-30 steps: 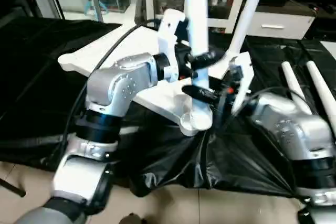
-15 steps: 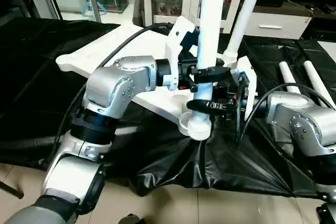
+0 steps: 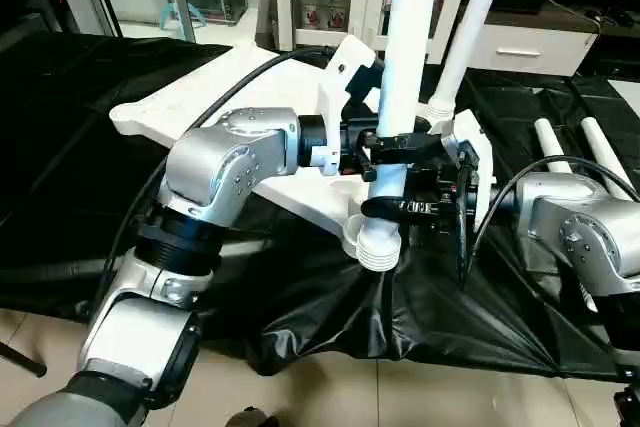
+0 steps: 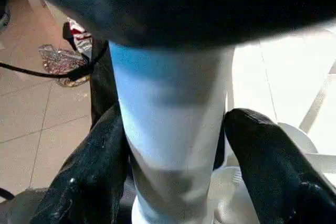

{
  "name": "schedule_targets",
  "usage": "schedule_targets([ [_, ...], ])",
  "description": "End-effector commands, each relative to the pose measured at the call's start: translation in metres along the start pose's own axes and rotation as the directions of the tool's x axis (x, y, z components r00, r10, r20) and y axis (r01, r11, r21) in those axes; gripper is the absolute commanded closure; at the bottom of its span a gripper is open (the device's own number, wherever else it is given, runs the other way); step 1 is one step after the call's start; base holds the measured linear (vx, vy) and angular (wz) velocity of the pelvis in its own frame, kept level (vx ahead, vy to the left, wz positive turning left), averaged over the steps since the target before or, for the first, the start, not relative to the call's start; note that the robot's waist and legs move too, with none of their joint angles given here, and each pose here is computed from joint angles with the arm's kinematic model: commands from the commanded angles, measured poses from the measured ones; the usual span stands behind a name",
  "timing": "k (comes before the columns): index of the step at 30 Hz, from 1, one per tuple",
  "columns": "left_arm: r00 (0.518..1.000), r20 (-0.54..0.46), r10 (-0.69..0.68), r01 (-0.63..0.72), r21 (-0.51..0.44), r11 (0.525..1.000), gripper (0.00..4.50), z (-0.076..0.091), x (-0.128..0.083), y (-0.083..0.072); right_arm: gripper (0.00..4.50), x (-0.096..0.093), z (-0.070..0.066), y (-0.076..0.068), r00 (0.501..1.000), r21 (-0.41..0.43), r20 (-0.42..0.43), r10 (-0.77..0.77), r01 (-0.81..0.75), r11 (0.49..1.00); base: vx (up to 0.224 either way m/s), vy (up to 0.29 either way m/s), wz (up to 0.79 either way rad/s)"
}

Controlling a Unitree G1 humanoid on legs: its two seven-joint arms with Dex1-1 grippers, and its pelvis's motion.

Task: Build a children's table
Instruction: Pick table leg

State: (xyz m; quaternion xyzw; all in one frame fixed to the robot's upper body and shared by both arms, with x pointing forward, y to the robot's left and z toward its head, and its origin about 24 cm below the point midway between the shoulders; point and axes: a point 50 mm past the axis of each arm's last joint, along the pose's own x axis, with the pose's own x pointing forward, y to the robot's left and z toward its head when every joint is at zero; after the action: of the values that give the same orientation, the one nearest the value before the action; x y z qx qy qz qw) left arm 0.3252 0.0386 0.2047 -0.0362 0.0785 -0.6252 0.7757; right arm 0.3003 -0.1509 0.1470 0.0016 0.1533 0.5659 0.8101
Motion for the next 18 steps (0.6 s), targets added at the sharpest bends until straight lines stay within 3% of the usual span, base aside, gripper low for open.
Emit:
schedule_targets([
  [1, 0.999, 0.038, -0.027, 0.026, 0.024, 0.999, 2.67, 0.0142, 0.0008, -0.0037, 1.51, 0.0011, -0.004, 0.0012, 1.0, 0.016, -0.023, 0.005, -0.005, 1.0, 0.0, 0.0, 0.0],
  [6, 0.998, 0.05, -0.043, 0.042, 0.017, 0.999, 2.67, 0.0155, -0.0004, -0.004, 1.51, 0.002, -0.005, 0.0035, 0.999, 0.037, -0.011, 0.038, -0.037, 0.999, 0.0, 0.0, 0.0],
  [7, 0.998, 0.049, -0.042, 0.042, 0.017, 0.999, 2.68, 0.0156, -0.0005, -0.004, 1.77, 0.0019, -0.0051, 0.0036, 0.999, 0.038, -0.011, 0.039, -0.038, 0.999, 0.0, 0.0, 0.0],
  [18, 0.994, 0.089, -0.055, 0.058, -0.024, 0.998, 2.68, 0.0188, -0.0008, -0.005, 2.6, -0.001, -0.0044, 0.008, 0.994, 0.068, 0.025, 0.102, -0.103, 0.992, 0.0, 0.0, 0.0],
])
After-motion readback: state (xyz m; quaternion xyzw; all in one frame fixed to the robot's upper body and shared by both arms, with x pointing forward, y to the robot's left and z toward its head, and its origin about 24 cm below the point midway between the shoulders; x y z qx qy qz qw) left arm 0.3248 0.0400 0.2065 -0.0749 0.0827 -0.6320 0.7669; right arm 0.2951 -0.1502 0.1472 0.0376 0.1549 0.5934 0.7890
